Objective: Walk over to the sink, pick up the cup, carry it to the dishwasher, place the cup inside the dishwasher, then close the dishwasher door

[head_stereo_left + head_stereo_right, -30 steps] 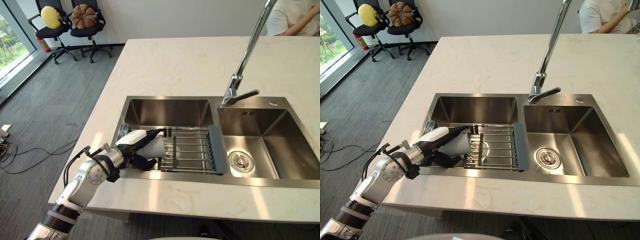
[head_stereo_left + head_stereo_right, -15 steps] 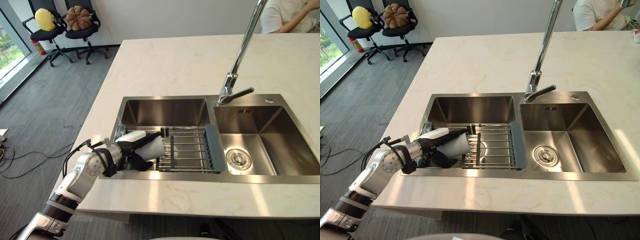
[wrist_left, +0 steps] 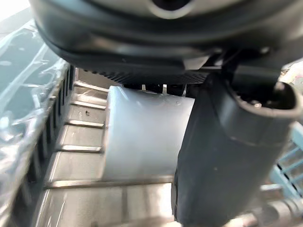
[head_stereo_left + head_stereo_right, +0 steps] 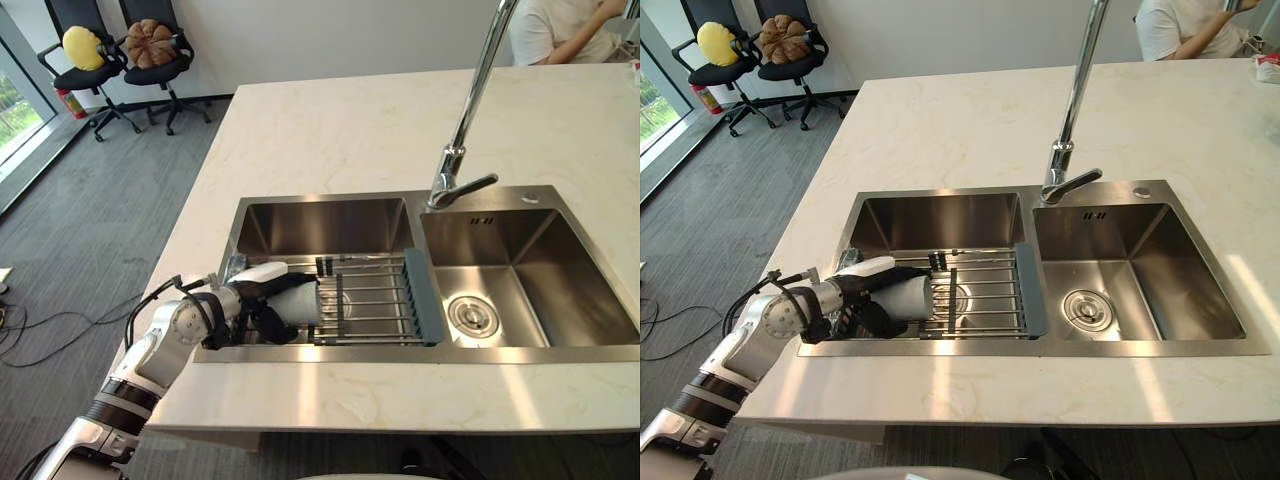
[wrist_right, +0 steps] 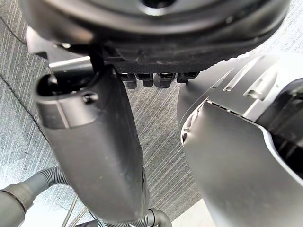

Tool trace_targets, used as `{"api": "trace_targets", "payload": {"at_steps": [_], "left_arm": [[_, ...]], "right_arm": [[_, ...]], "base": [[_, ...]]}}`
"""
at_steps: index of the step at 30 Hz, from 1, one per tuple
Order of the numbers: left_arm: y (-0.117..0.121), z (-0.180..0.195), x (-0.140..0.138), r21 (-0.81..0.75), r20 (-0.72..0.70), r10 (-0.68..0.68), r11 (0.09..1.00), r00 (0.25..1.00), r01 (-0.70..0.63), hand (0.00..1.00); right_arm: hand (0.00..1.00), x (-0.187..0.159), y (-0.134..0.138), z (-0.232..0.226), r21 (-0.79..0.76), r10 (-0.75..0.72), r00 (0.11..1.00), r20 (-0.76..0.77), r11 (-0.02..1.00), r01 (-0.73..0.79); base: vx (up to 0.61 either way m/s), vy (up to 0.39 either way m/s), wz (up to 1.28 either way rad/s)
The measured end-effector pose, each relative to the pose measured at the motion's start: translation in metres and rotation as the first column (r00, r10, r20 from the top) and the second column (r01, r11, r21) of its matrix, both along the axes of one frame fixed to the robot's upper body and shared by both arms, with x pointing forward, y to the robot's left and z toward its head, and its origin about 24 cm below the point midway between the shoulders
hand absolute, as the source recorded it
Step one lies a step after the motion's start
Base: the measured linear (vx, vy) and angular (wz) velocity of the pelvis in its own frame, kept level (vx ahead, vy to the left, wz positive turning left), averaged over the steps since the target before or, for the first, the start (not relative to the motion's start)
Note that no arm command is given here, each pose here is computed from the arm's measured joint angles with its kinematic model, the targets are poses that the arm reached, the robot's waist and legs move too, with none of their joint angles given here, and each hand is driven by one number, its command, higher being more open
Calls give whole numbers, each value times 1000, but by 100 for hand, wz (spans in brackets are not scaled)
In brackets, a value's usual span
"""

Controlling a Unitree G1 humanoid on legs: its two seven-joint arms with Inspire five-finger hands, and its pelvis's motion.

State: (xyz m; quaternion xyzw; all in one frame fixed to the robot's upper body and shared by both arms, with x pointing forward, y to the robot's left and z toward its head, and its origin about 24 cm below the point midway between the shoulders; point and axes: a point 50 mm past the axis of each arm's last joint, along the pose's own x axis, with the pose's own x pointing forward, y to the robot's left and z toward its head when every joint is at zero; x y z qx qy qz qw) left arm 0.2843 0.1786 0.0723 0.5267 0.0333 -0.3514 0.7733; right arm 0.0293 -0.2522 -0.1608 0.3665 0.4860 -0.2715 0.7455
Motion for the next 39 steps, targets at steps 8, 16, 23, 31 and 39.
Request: {"api": "trace_targets", "payload": {"at_steps": [8,16,23,31,39], "left_arm": [[-3,-13,3,33,57,55,998,997,-57,0],[-2,-15,-6,-80,144,113,991,983,-103,0],[-8,11,-34,-560,93,222,818,971,-133,0],[39,74,-61,-984,113,527,178,842,21,0],[93,54,-117,-998,-57,776,-45,628,-34,0]], "right_arm": [[100,2,2,0,-2,3,1000,5,1000,-3],[100,2,3,-1,-21,19,1000,-9,1000,-20],[100,-4,3,-2,-9,36,999,-15,999,-36],[100,-15,3,-3,-16,38,997,-62,999,-40],[100,-31,5,-5,-26,19,991,-131,999,-23]], "base": [[-4,-3,0],[-16,-9,2],[-21,-13,11],[-98,-34,27],[-158,-55,62]]}}
